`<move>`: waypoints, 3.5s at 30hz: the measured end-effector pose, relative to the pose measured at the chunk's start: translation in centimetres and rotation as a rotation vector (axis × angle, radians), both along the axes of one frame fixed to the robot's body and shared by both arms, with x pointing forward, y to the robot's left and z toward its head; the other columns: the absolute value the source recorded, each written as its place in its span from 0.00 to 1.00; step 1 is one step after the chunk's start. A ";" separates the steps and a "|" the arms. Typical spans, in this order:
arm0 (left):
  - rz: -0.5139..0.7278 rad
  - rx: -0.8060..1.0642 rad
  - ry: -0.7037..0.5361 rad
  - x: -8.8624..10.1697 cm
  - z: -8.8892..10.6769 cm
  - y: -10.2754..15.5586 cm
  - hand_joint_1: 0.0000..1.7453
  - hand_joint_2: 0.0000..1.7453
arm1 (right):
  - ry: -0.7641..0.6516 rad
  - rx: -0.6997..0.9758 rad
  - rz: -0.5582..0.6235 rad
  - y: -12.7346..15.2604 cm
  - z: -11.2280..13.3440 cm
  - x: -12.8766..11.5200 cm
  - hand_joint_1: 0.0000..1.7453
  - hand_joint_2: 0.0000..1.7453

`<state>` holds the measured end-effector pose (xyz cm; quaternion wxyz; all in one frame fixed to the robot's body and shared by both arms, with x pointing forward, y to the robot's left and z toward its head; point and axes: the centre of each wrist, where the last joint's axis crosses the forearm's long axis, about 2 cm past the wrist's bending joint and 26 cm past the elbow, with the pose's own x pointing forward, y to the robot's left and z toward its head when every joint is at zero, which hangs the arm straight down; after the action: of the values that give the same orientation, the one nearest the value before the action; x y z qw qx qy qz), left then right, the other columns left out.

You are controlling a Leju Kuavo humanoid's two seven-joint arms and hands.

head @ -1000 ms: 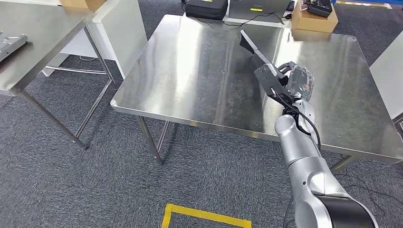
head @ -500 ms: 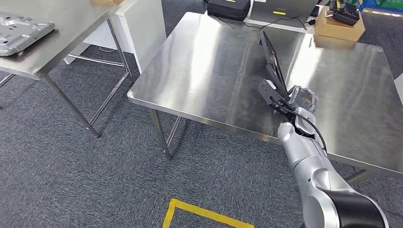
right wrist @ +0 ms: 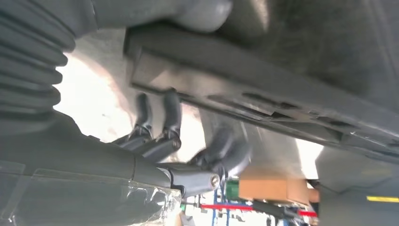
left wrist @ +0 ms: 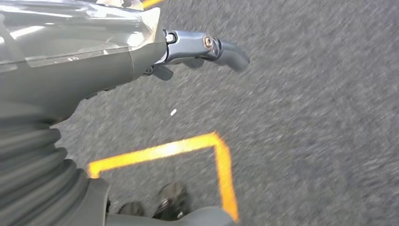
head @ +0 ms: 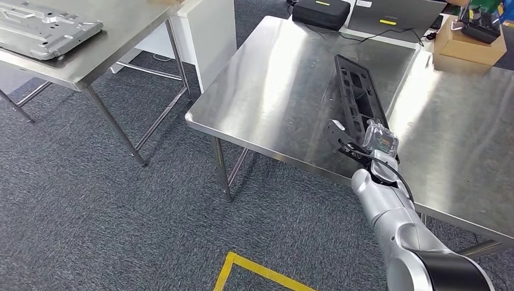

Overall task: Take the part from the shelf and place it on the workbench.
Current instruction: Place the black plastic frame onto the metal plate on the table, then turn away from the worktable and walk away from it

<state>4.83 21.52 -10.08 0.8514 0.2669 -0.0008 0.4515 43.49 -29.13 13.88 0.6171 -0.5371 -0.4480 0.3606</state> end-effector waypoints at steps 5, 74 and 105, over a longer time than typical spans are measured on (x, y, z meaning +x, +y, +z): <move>-0.009 -0.038 -0.043 0.1 0.0 -0.2 0.00 0.00 | -0.016 0.009 0.018 0.4 -0.5 -0.4 0.00 0.00; -0.084 -0.030 0.075 -0.1 0.7 -3.4 0.00 0.00 | -0.577 1.132 0.785 16.8 -3.7 -14.0 0.00 0.00; -0.143 -0.029 -0.080 0.3 0.1 -0.6 0.00 0.00 | -0.564 1.003 0.585 10.8 -6.9 -17.5 0.00 0.00</move>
<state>5.08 20.89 -10.03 0.8846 0.2355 -0.0473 0.3999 26.00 -18.30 6.96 0.5280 -0.1132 -0.8350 0.1060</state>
